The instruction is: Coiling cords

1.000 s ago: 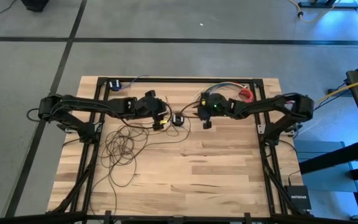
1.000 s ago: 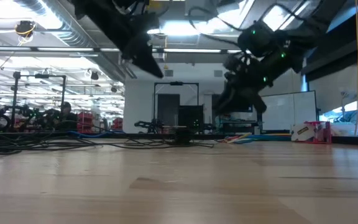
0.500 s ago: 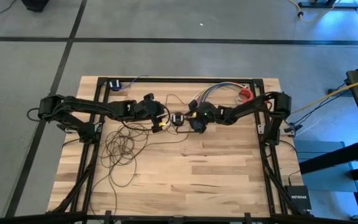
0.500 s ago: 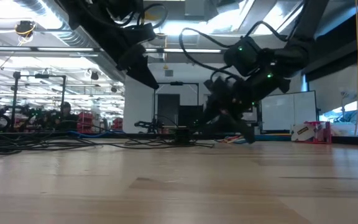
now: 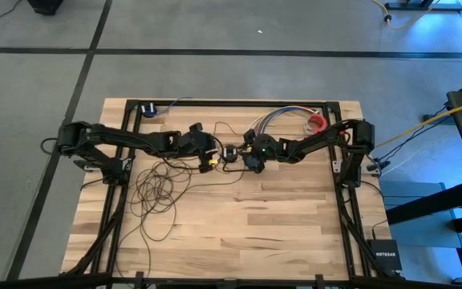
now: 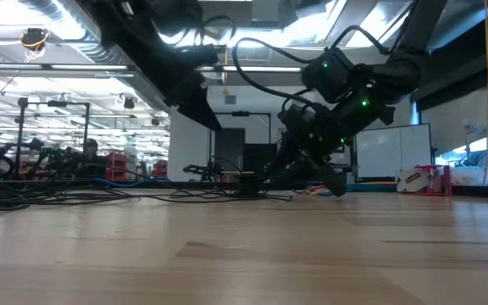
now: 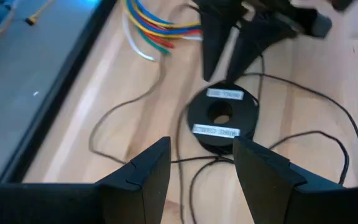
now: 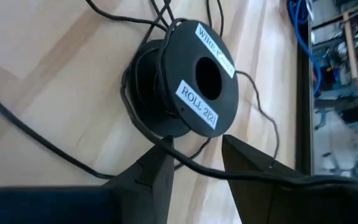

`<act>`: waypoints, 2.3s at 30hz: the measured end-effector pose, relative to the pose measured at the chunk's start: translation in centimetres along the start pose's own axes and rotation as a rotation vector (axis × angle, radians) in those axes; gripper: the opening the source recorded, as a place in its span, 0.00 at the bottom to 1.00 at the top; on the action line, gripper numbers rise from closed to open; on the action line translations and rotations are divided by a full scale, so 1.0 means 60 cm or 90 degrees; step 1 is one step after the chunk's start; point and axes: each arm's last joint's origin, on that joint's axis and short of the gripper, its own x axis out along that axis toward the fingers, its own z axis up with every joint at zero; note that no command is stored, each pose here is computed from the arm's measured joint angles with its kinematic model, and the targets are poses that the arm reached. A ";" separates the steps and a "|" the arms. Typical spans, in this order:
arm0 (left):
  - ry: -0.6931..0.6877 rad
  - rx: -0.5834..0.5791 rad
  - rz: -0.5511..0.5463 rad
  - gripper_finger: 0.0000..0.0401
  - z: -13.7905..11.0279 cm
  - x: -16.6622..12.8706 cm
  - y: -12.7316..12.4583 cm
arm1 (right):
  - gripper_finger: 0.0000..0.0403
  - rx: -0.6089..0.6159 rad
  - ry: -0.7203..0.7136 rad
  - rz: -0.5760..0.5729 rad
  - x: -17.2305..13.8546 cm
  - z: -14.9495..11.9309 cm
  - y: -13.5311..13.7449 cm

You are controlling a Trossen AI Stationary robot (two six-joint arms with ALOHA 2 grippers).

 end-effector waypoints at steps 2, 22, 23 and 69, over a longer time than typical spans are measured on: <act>0.003 0.014 -0.003 0.42 -0.004 0.016 -0.006 | 0.35 0.014 0.000 0.000 0.000 0.000 0.000; 0.017 0.069 -0.007 0.42 -0.034 0.104 -0.037 | 0.35 -0.055 -0.064 -0.005 0.006 0.006 -0.001; 0.017 0.068 -0.007 0.42 -0.034 0.104 -0.037 | 0.35 -0.061 -0.063 -0.003 0.010 0.005 0.001; -0.294 0.014 0.075 0.42 0.081 -0.078 0.034 | 0.01 0.234 0.176 0.021 -0.063 0.035 -0.108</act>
